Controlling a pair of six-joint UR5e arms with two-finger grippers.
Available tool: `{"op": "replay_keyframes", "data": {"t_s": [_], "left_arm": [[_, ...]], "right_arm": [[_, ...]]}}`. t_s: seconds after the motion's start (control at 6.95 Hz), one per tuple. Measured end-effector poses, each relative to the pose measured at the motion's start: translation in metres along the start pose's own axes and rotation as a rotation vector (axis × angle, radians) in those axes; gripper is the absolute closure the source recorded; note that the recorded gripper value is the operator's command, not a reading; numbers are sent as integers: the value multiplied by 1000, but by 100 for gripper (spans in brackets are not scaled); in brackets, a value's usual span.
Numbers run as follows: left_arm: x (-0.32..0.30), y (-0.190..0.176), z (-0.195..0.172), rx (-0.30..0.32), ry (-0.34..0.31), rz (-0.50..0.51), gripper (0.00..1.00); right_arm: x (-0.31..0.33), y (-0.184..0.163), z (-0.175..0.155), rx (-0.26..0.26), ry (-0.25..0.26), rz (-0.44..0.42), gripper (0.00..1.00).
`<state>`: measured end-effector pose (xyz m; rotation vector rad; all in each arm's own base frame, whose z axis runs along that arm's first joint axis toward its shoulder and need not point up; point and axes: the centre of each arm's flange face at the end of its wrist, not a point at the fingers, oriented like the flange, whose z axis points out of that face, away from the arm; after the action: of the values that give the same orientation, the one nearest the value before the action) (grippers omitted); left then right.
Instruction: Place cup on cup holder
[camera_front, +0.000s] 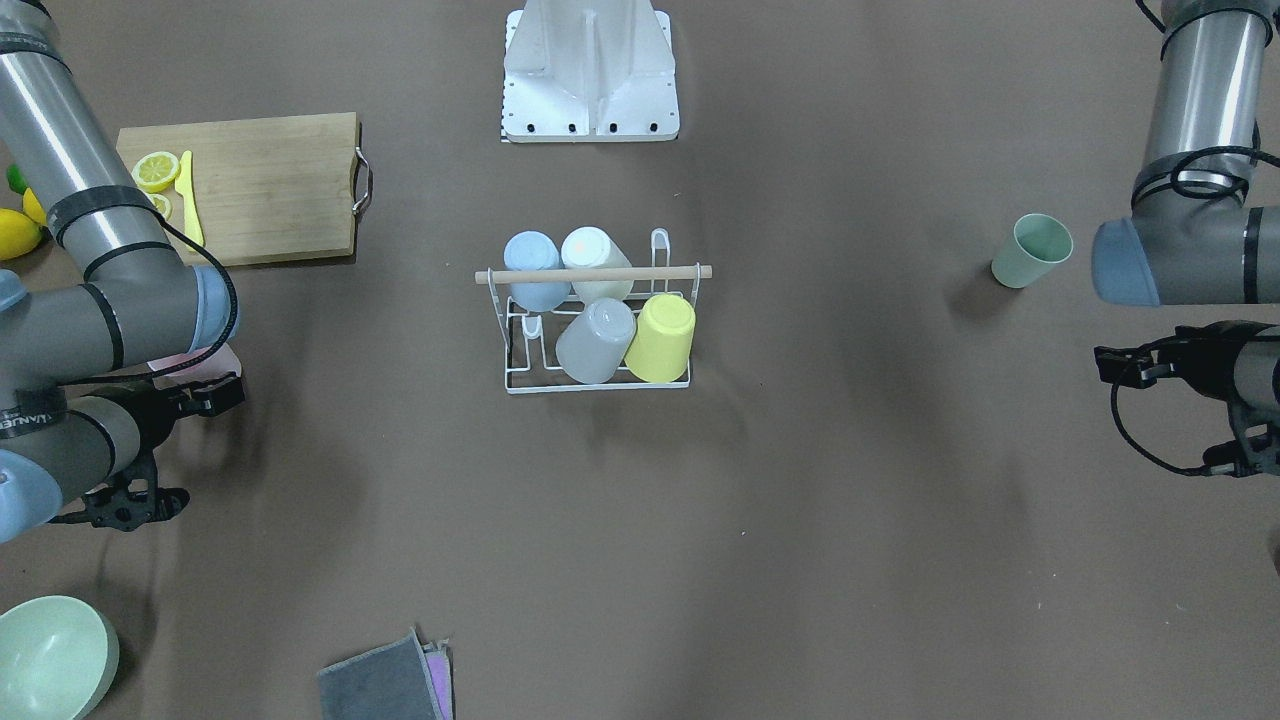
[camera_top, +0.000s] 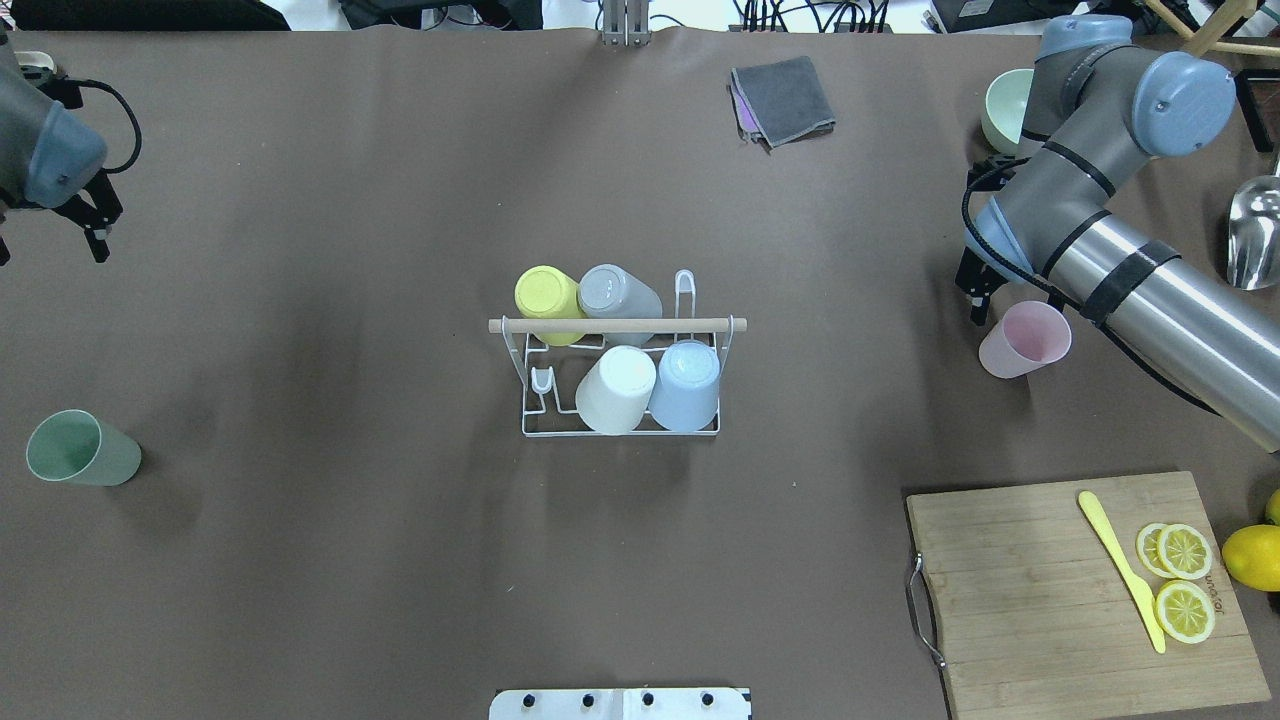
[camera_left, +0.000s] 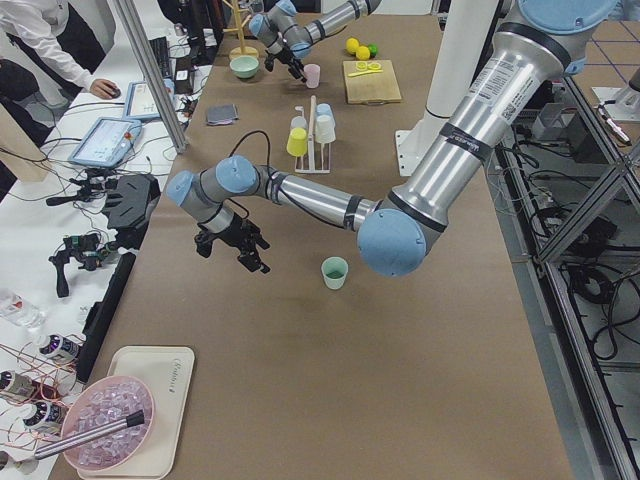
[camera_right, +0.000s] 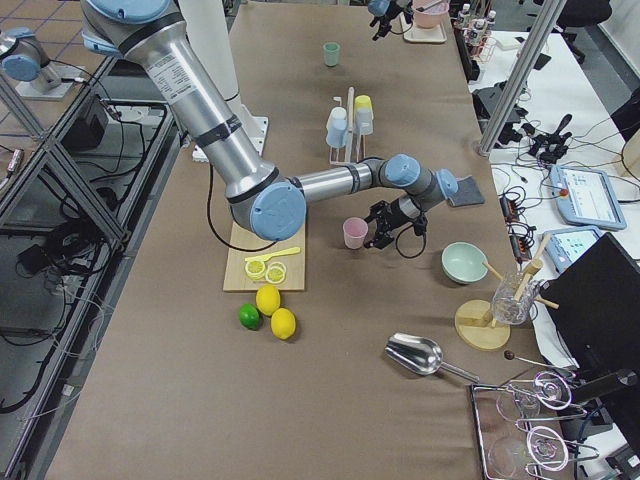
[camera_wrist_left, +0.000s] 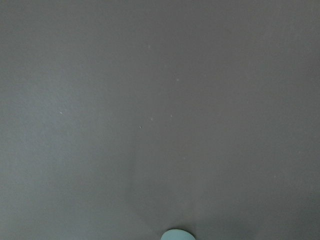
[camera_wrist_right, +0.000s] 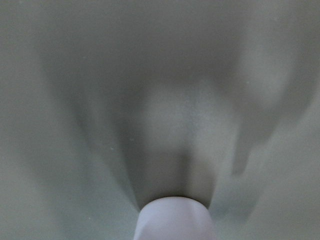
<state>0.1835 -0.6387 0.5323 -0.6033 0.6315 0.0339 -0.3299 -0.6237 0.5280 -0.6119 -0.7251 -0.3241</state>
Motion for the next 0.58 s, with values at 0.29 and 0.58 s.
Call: {"op": "replay_keyframes", "data": {"t_s": [0.29, 0.58], "left_arm": [[2, 4, 21, -52, -19, 34, 3], [-5, 12, 36, -127, -20, 77, 3]], "right_arm": [[3, -3, 9, -26, -5, 0, 3], [6, -6, 18, -47, -5, 8, 6]]}}
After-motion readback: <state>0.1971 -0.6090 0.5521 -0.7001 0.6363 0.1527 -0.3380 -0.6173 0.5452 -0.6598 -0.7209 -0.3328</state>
